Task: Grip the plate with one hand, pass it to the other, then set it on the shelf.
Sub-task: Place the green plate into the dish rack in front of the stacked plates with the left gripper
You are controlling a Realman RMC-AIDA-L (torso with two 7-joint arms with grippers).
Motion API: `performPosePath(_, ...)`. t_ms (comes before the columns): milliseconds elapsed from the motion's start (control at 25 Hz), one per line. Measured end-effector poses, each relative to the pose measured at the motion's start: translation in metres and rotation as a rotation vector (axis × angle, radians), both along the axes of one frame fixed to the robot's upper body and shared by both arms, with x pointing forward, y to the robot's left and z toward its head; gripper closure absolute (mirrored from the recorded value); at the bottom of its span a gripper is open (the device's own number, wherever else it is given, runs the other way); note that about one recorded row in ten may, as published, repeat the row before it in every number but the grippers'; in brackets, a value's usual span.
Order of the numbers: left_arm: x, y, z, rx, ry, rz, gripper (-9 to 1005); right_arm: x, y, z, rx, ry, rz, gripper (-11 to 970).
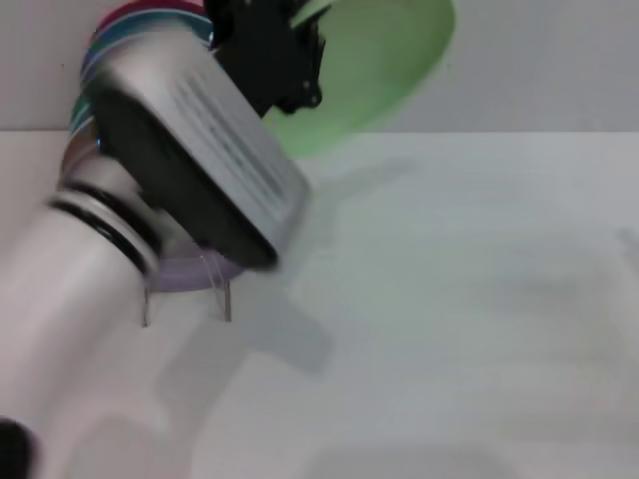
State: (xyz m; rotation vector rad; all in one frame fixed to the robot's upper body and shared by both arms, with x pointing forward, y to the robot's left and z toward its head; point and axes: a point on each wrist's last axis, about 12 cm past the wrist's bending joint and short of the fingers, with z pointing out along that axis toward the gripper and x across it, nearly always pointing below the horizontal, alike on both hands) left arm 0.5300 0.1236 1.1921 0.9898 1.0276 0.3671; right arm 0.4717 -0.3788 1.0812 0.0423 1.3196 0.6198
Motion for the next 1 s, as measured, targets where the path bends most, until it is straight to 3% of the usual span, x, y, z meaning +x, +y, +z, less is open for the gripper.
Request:
performPosePath(120,-0.001,0.004,-0.018,-0.077,-0.22,0.024,920,0.0,0.0,-0.005,-0.015,0.015,-0.02,421)
performPosePath(240,-0.007,0.036,-0.025,-0.288,-0.389,-0.06,920,0.003,0.001,-0.008,-0.027,0.031,-0.029,422)
performPosePath(320,-0.008,0.067,-0.036,-0.443,-0.362,-0.137,919,0.005,0.002,-0.009,-0.036,0.036,-0.032,422)
performPosePath(440,-0.008,0.113,-0.054,-0.564,-0.286,-0.211,919,0.007,0.004,-0.01,-0.049,0.038,-0.037,422)
performPosePath(560,-0.01,0.157,-0.066,-0.574,-0.207,-0.302,919,0.008,0.004,-0.012,-0.062,0.043,-0.042,422)
performPosePath(680,-0.014,0.189,-0.072,-0.518,-0.126,-0.376,919,0.01,0.007,-0.013,-0.071,0.044,-0.041,421)
performPosePath(800,-0.024,0.203,-0.073,-0.483,-0.1,-0.423,920,0.012,0.009,-0.014,-0.069,0.044,-0.037,421)
performPosePath(1000,-0.029,0.206,-0.078,-0.388,-0.099,-0.429,920,0.013,0.012,-0.012,-0.069,0.028,-0.019,421)
